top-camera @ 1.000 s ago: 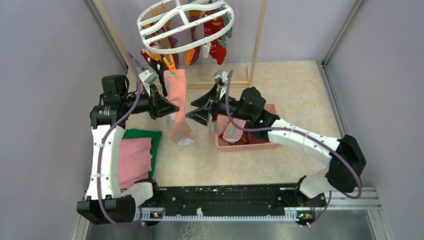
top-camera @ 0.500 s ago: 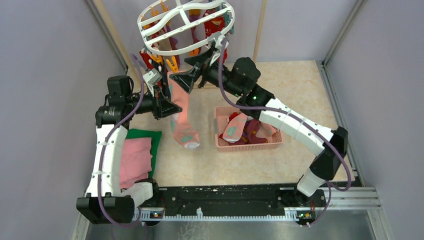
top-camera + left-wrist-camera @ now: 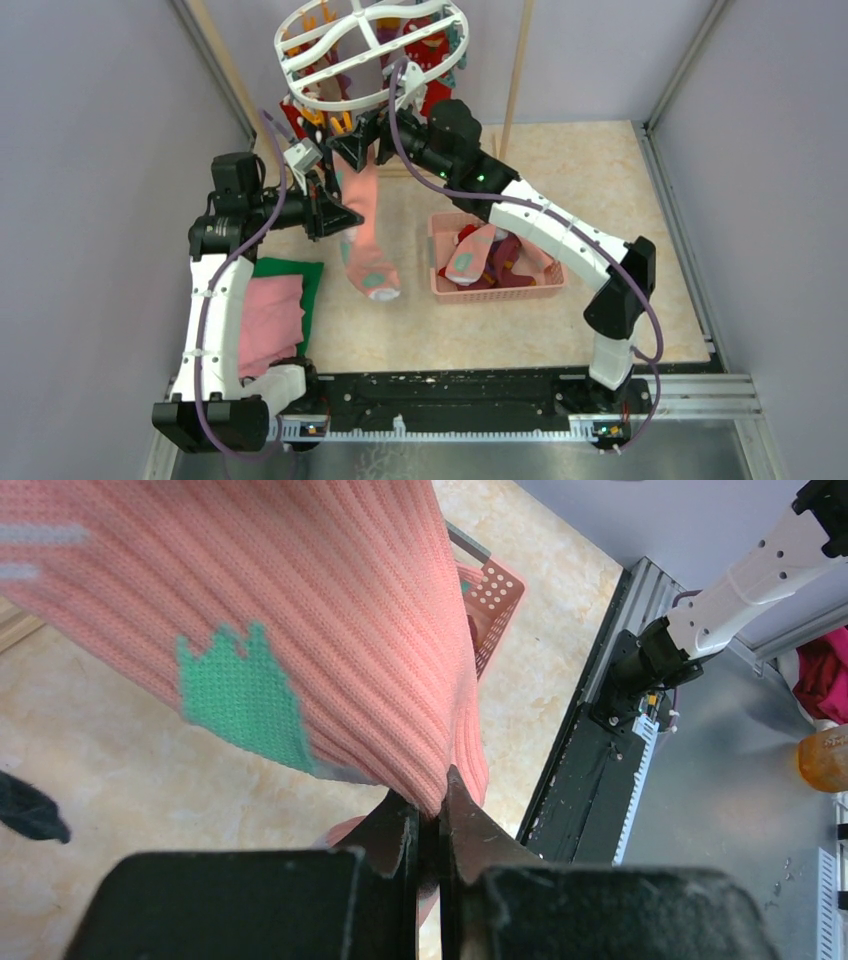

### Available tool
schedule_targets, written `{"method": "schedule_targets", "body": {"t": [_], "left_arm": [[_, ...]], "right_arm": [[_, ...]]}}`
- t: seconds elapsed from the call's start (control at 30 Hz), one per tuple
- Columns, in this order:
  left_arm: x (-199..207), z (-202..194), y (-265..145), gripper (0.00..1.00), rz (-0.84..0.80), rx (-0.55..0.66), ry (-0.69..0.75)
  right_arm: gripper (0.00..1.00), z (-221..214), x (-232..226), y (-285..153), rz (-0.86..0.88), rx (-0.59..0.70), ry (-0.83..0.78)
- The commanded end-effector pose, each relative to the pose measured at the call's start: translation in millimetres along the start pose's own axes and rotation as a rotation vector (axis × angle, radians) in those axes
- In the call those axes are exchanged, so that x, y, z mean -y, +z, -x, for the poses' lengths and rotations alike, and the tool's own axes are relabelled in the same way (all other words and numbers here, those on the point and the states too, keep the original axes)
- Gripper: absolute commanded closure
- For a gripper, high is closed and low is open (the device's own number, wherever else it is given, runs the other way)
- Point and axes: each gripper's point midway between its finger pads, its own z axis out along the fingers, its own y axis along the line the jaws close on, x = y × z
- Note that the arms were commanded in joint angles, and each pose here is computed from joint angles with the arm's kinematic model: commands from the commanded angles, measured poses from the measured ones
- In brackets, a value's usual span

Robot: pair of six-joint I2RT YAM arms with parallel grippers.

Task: Remove the socks clipped to the hanger
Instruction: Remove the sock from the hanger.

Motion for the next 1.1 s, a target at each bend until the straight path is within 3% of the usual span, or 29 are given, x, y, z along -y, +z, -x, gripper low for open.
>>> {"method": "schedule_targets", "body": {"t": [0.0, 0.2, 0.7, 0.9, 1.07], "left_arm": [[4.7, 3.7, 1.7, 1.0, -0.03, 0.017, 0.025], [0.2, -0.7, 5.2, 1.0, -0.018, 0.012, 0.016], [-12.0, -8.0, 9.4, 1.0, 0.031, 0.0, 0.008], [-12.0, -5.5, 8.3, 1.0, 0.042, 0.008, 0.021], [-13.8, -6.1, 8.0, 1.0, 0.053, 0.008, 0.023]], "right_arm": [[0.23, 36.2, 0.6, 5.3, -0.007, 0.11, -0.028], [0.46, 38.3, 1.4, 14.3, -0.002, 0.15, 0.002], [0.48, 42.7, 7.7, 24.9, -0.022, 0.242, 0.094], [0.79, 41.5, 10.5, 26.8, -0.032, 0.257, 0.125], [0.96, 43.5, 9.6, 22.3, -0.026, 0.265, 0.136]]}}
